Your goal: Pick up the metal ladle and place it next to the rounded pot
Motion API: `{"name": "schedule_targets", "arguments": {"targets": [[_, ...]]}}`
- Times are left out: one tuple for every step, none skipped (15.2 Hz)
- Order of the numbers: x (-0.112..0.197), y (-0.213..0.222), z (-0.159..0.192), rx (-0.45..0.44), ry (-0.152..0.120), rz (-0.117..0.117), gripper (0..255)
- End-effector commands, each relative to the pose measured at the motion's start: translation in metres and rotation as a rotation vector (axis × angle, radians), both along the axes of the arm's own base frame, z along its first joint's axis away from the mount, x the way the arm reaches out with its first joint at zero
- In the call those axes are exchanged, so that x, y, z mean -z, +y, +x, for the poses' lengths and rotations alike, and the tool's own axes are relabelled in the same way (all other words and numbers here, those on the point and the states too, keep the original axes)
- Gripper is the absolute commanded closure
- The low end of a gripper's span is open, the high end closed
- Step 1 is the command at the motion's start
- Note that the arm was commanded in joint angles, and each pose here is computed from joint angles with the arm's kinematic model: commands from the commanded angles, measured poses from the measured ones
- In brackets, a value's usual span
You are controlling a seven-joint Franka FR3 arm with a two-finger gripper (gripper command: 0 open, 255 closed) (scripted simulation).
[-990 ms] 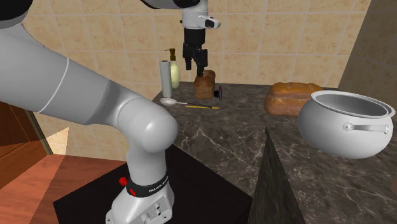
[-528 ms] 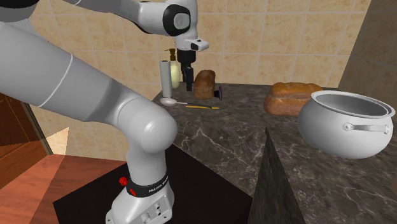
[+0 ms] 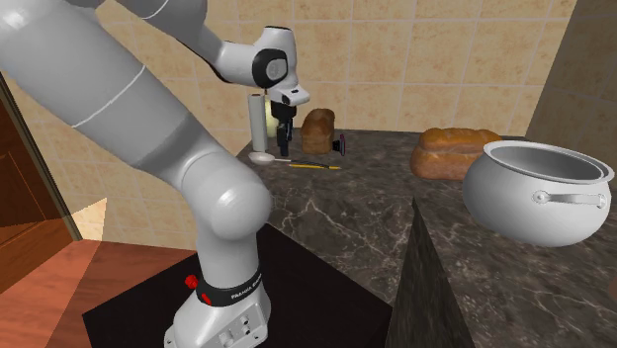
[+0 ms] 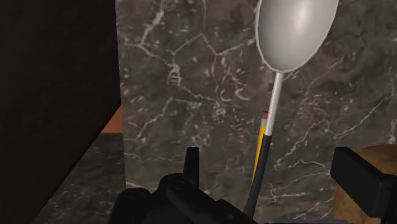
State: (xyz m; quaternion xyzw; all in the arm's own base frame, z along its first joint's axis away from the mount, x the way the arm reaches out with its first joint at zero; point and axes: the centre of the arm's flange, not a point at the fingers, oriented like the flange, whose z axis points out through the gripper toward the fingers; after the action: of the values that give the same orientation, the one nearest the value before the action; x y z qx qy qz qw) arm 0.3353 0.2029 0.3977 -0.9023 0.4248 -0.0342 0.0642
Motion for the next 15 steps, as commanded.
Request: {"name": "schedule_targets", "arguments": {"targets": [[0.018,0.015,0.011,0.084,-0.007,0.011,0],[0.022,0.018,0.014,0.101,-0.007,0.013,0],[0.027,0.018,0.015,0.101,-0.007,0.013,0],[0.032,0.019,0.015,0.101,-0.007,0.013,0],[0.038,0.019,0.016,0.101,-0.007,0.013,0],[0.043,0.020,0.017,0.101,-0.007,0.013,0],[0.048,0.020,0.017,0.101,-0.007,0.013,0],[0.053,0.021,0.018,0.101,-0.007,0.013,0],[0.058,0.021,0.019,0.101,-0.007,0.013,0],[0.061,0.022,0.019,0.101,-0.007,0.013,0],[0.061,0.022,0.019,0.101,-0.007,0.013,0],[0.061,0.022,0.019,0.101,-0.007,0.013,0],[0.061,0.022,0.019,0.101,-0.007,0.013,0],[0.061,0.022,0.019,0.101,-0.007,0.013,0],[0.061,0.022,0.019,0.101,-0.007,0.013,0]]}}
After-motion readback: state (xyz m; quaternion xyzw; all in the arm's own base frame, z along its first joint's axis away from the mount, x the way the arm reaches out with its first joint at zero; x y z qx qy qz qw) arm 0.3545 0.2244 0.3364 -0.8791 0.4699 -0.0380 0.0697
